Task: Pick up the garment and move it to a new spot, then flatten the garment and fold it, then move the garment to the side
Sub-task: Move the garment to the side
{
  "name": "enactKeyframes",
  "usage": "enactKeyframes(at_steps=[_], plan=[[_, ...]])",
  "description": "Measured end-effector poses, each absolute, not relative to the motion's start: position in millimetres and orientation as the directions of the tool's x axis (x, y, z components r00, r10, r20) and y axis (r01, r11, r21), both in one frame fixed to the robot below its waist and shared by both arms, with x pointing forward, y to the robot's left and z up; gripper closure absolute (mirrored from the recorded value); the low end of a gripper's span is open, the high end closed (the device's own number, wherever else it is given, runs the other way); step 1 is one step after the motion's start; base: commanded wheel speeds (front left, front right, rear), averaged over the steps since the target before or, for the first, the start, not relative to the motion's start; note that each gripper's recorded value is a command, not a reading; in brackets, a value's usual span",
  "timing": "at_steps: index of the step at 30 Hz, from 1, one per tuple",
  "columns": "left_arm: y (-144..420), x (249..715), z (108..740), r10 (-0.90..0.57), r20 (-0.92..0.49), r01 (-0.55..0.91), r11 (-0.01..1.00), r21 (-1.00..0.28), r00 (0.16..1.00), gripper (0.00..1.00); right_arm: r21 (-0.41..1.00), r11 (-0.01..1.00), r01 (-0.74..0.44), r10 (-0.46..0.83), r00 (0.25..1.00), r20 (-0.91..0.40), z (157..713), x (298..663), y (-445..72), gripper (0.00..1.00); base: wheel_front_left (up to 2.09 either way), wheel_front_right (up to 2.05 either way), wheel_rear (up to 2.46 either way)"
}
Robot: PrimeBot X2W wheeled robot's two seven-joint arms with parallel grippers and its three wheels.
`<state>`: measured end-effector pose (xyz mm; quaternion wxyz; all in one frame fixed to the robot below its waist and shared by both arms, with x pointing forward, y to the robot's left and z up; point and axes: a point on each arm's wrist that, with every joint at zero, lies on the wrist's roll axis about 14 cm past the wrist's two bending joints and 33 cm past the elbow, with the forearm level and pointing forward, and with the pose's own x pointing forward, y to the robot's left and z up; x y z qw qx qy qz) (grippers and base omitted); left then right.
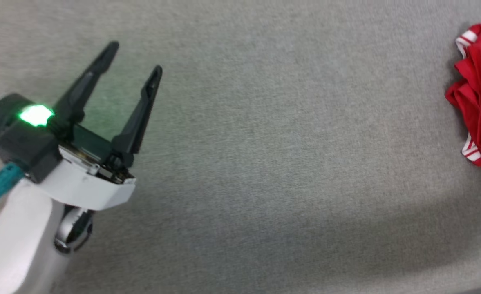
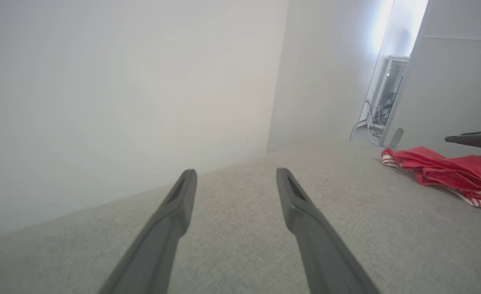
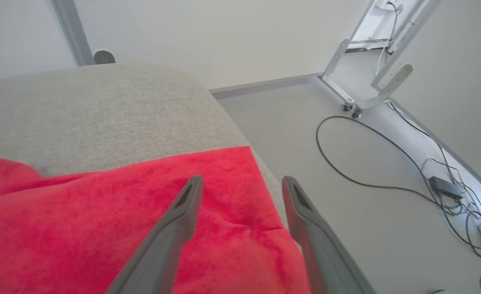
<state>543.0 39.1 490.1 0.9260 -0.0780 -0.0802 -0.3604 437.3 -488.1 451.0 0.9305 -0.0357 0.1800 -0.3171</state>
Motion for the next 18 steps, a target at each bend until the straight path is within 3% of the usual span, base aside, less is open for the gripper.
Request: enactKeyframes(at_steps=[7,18], plan=[[78,525,490,-0.548,0.147,0.564,0.817,-0.116,0.824,0.0,-0.159,0.904,0.396,-0.427,0.84,-0.336,443,464,-424,0.0,0.0,0.0,0.0],[162,478,473,-0.293,0.013,0.292,0.944,-0.154,0.956,0.0,-0.022,0.993,0.118,-0.12,0.961,-0.25,458,490,-301,0.0,0.0,0.0,0.0]])
